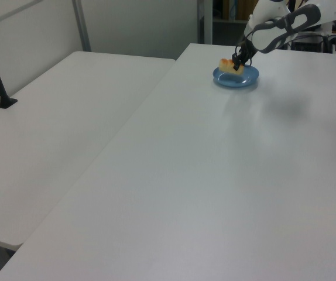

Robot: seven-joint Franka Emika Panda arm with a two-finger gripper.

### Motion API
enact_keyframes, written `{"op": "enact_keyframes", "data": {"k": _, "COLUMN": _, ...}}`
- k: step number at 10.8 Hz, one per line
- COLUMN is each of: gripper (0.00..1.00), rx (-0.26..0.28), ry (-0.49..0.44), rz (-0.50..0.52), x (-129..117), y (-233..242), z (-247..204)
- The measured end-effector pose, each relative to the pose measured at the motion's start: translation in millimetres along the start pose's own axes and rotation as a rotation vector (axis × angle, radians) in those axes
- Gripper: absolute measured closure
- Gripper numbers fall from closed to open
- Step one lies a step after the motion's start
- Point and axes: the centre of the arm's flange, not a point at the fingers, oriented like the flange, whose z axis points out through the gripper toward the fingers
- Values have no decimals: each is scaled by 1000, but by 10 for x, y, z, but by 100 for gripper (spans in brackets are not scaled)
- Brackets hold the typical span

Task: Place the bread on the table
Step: 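Lift the bread roll off the plate and carry it away, then lower the bread roll onto the bare table and open the gripper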

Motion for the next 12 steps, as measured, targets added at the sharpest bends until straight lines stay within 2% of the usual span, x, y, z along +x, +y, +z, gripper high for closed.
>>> {"op": "enact_keyframes", "data": {"k": 3, "gripper": 68, "rx": 97, "ry": -16, "rz": -52, "x": 150, "y": -634, "z": -577}}
{"op": "enact_keyframes", "data": {"k": 6, "gripper": 68, "rx": 196, "ry": -159, "rz": -174, "x": 5, "y": -1525, "z": -1262}}
{"op": "enact_keyframes", "data": {"k": 9, "gripper": 68, "rx": 192, "ry": -281, "rz": -354, "x": -414, "y": -2223, "z": -1334}}
{"op": "enact_keyframes", "data": {"k": 12, "gripper": 68, "rx": 204, "ry": -342, "rz": -425, "x": -758, "y": -2601, "z": -1115}}
